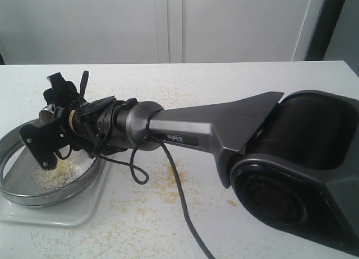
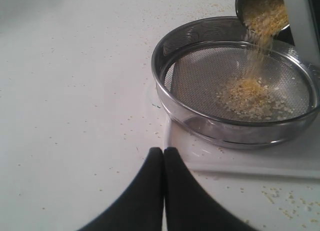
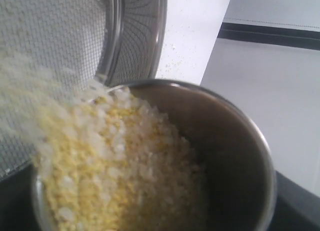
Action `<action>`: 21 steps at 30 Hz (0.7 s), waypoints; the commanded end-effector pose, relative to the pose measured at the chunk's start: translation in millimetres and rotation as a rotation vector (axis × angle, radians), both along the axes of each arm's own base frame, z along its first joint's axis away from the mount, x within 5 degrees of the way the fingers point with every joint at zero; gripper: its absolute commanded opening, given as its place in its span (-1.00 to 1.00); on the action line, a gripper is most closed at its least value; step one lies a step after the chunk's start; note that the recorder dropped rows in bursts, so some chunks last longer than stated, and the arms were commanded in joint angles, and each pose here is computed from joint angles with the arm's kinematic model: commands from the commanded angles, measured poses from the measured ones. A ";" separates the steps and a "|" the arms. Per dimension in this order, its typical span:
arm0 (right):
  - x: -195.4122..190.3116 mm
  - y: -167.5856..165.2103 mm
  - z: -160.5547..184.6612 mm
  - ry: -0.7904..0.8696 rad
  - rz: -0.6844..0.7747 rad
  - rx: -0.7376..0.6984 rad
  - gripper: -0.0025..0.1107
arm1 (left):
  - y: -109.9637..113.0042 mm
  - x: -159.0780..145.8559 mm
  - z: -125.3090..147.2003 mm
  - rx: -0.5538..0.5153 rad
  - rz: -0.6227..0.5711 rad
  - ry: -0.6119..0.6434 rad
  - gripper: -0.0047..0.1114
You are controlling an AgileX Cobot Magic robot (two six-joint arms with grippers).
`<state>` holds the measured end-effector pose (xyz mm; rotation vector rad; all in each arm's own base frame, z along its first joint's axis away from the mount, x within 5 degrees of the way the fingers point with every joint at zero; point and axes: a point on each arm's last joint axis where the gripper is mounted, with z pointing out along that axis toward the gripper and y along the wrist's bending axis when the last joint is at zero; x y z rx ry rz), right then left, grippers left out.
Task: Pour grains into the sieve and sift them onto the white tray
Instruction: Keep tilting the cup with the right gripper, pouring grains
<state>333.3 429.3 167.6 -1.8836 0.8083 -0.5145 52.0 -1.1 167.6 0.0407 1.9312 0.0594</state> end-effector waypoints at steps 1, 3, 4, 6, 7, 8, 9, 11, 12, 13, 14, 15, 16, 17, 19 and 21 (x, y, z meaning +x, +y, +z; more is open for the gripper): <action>0.9 -1.2 14.9 -0.032 -0.012 0.013 -0.96 | -0.3 -0.1 -0.9 -0.004 -0.004 -0.003 -0.91; -0.4 -0.2 14.9 -0.032 -0.009 0.014 -0.96 | -0.3 -0.1 -0.9 -0.004 -0.004 -0.003 -0.91; -0.4 -0.2 14.9 -0.032 -0.009 0.014 -0.96 | -0.3 -0.1 -0.9 -0.004 -0.004 -0.003 -0.91; -2.2 1.2 14.9 -0.031 -0.003 0.014 -0.96 | -0.3 -0.1 -0.9 -0.004 -0.004 -0.003 -0.91; -2.2 1.2 14.9 -0.031 -0.003 0.014 -0.96 | -0.3 -0.1 -0.9 -0.004 -0.004 -0.003 -0.91; -2.8 1.7 14.9 -0.031 -0.002 0.014 -0.96 | -0.3 -0.1 -0.9 -0.004 -0.004 -0.003 -0.91; -3.1 1.9 14.9 -0.031 -0.001 0.014 -0.96 | -0.3 -0.1 -0.9 -0.004 -0.004 -0.003 -0.91; -3.1 1.9 14.9 -0.031 -0.001 0.014 -0.96 | -0.3 -0.1 -0.9 -0.004 -0.004 -0.003 -0.91; -3.1 1.9 14.9 -0.031 -0.001 0.014 -0.96 | -0.3 -0.1 -0.9 -0.004 -0.004 -0.003 -0.91; -3.1 1.8 14.8 -0.029 -0.002 0.015 -0.96 | -0.3 -0.1 -0.9 -0.004 -0.004 -0.003 -0.91; -3.1 1.8 14.8 -0.029 -0.002 0.015 -0.96 | -0.3 -0.1 -0.9 -0.004 -0.004 -0.003 -0.91; -3.1 1.8 14.8 -0.029 -0.002 0.015 -0.96 | -0.3 -0.1 -0.9 -0.004 -0.004 -0.003 -0.91; -3.2 1.9 14.8 -0.027 -0.002 0.016 -0.96 | -0.3 -0.1 -0.9 -0.004 -0.004 -0.003 -0.91; -4.3 2.8 14.8 -0.027 0.001 0.017 -0.96 | -0.3 -0.1 -0.9 -0.004 -0.004 -0.003 -0.91; -6.2 4.3 14.8 -0.027 0.005 0.017 -0.96 | -0.3 -0.1 -0.9 -0.004 -0.004 -0.003 -0.91; -7.4 5.2 14.8 -0.026 0.011 0.017 -0.96 | -0.3 -0.1 -0.9 -0.004 -0.004 -0.003 -0.91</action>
